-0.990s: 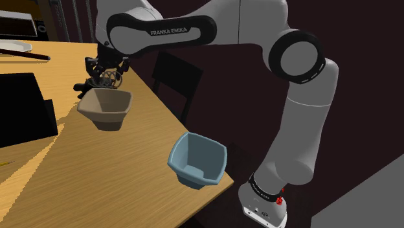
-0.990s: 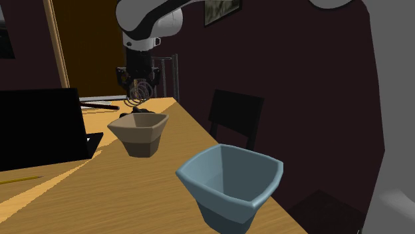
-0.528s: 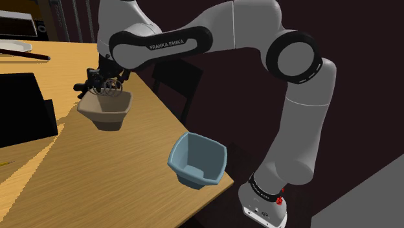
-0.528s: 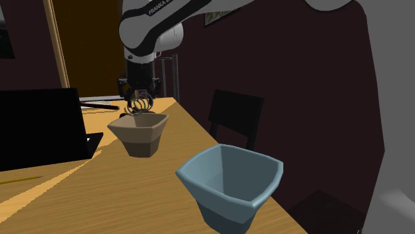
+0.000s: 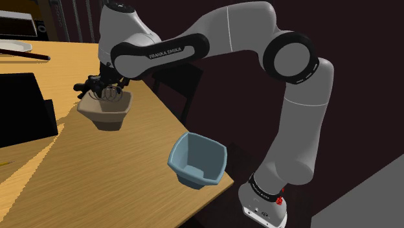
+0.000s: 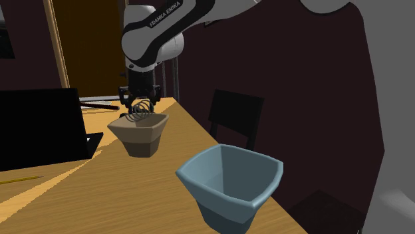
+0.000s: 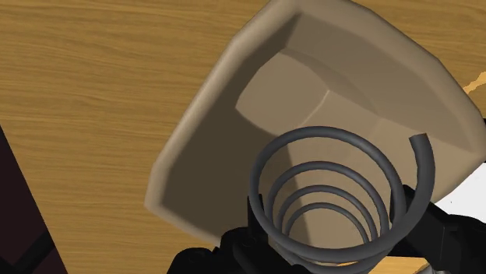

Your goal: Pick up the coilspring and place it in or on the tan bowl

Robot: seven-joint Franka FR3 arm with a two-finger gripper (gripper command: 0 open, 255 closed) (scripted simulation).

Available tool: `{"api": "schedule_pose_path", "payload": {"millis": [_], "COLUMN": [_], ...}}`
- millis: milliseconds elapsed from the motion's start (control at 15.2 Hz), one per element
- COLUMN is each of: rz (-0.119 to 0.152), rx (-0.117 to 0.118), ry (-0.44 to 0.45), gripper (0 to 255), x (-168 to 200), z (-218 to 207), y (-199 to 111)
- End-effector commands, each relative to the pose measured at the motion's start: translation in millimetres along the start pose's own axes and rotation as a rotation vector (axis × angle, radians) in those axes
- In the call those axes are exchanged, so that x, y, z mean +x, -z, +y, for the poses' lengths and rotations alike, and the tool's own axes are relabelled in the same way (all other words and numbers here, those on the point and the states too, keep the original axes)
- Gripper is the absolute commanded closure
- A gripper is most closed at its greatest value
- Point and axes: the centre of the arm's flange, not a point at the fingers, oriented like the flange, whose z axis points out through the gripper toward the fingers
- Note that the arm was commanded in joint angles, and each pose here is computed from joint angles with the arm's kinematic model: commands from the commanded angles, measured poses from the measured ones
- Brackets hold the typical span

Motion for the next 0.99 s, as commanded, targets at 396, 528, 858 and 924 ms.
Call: {"api": "schedule_pose_path", "payload": {"millis": [396,528,858,924], "rz": [0.0,0.0,0.0,0.0], "rx": [0.0,0.0,0.0,0.0], "ry": [0.0,0.0,0.0,0.0], "gripper": [0,0,0,0], "x": [-0.1,-0.1,-0.1,-0.1], "z": [0.0,0.0,0.0,0.0], "y": [-0.2,-0.2,49.8,49.8]}}
